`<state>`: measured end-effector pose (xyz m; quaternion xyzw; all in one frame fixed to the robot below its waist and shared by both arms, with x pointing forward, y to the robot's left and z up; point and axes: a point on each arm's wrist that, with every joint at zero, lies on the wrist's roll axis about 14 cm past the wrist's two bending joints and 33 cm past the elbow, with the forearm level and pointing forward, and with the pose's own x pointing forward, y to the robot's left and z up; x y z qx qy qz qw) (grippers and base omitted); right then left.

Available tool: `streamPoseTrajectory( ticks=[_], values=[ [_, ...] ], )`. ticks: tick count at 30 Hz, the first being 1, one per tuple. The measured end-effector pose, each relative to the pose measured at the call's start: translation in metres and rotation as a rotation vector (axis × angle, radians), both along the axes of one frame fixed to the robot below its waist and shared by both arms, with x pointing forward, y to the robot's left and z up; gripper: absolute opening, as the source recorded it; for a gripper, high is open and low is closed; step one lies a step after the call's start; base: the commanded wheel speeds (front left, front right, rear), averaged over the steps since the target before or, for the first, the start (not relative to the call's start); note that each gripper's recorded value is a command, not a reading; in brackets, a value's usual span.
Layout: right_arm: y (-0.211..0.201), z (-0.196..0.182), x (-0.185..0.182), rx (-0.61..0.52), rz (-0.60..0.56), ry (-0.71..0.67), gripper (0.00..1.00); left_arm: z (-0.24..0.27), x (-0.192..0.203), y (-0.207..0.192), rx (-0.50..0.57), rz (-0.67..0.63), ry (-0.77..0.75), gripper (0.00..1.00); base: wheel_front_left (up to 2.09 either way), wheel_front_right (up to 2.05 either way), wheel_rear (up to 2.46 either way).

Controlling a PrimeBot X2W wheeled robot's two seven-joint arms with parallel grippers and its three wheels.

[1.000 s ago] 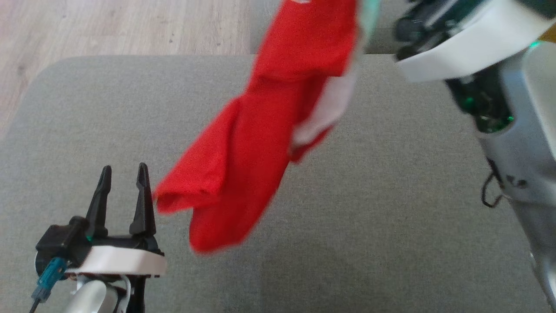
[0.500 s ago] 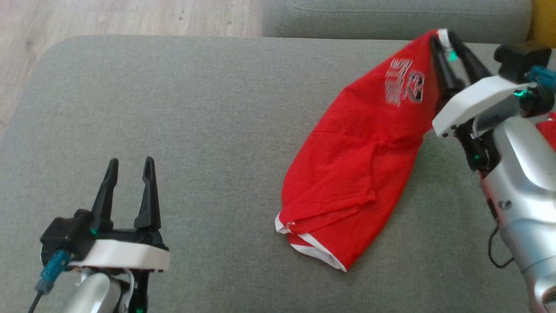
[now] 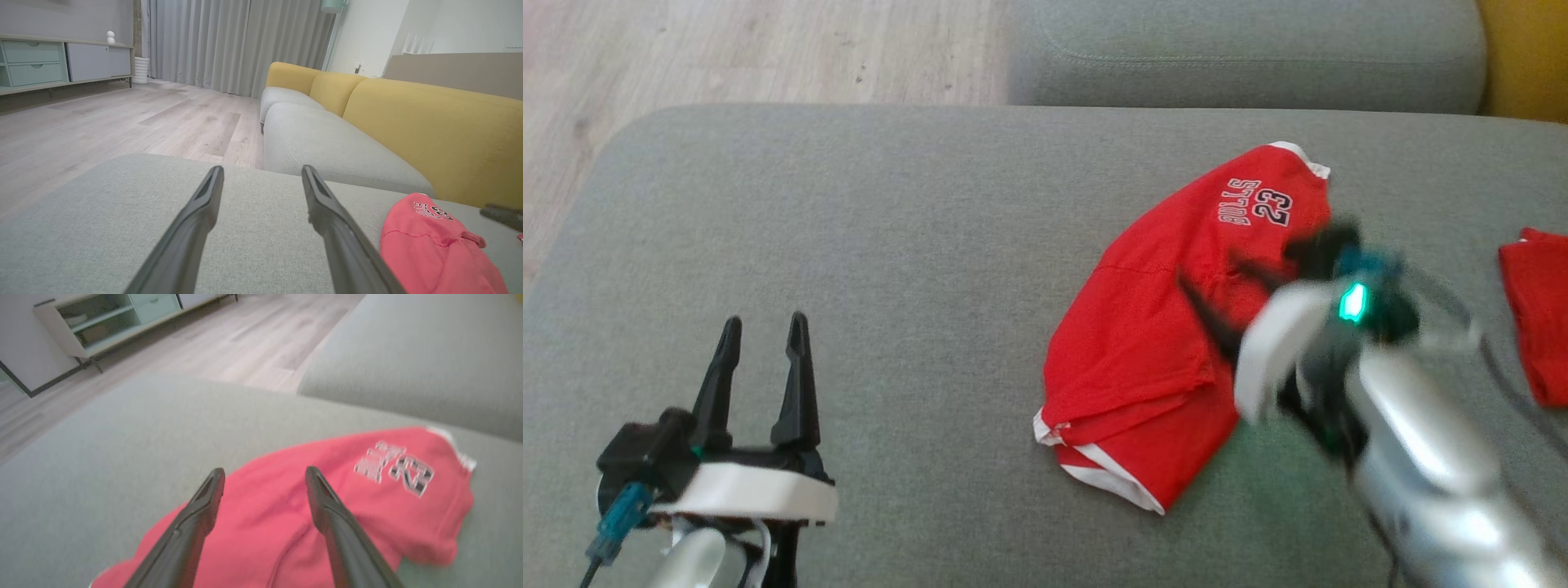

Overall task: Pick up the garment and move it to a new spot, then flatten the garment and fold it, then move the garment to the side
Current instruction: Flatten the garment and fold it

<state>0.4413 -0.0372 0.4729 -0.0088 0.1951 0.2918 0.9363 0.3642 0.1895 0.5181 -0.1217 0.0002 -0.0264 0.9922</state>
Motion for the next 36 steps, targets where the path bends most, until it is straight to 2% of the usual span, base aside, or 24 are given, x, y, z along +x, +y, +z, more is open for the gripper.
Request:
streamPoseTrajectory(
  ticks=[4,9,14,20,29,30,32,33,36],
  values=[
    [-0.019,-0.048,-0.051,-0.050,-0.018,0.170,1.00,-0.006,-0.002,-0.003,-0.004,-0.004,0.018,1.00,0.00,0.00,0.00],
    [-0.018,-0.063,-0.082,-0.029,-0.058,0.243,1.00,-0.008,0.001,-0.006,-0.005,-0.017,0.022,1.00,0.00,0.00,0.00],
    [-0.006,-0.051,-0.077,-0.006,-0.071,0.214,1.00,-0.011,0.004,-0.008,-0.004,-0.021,0.031,1.00,0.00,0.00,0.00],
    [-0.019,-0.069,-0.074,-0.055,-0.124,0.267,1.00,-0.011,0.007,-0.008,-0.001,-0.023,0.031,1.00,0.00,0.00,0.00],
    [-0.004,-0.075,-0.066,-0.059,-0.086,0.295,1.00,-0.012,0.006,-0.008,0.002,-0.024,0.035,1.00,0.00,0.00,0.00],
    [-0.001,-0.077,-0.068,-0.046,-0.081,0.309,0.79,-0.012,0.006,-0.008,0.003,-0.025,0.036,1.00,0.00,0.00,0.00],
    [0.007,-0.077,-0.070,-0.033,-0.058,0.311,0.05,-0.013,0.006,-0.009,0.003,-0.028,0.039,1.00,0.00,0.00,0.00],
    [0.010,-0.075,-0.069,-0.023,-0.050,0.305,0.00,-0.014,0.006,-0.009,0.003,-0.029,0.042,1.00,0.00,0.00,0.00],
    [0.017,-0.067,-0.064,-0.003,-0.034,0.272,0.00,-0.015,0.006,-0.010,0.004,-0.032,0.046,1.00,0.00,0.00,0.00]
  ],
)
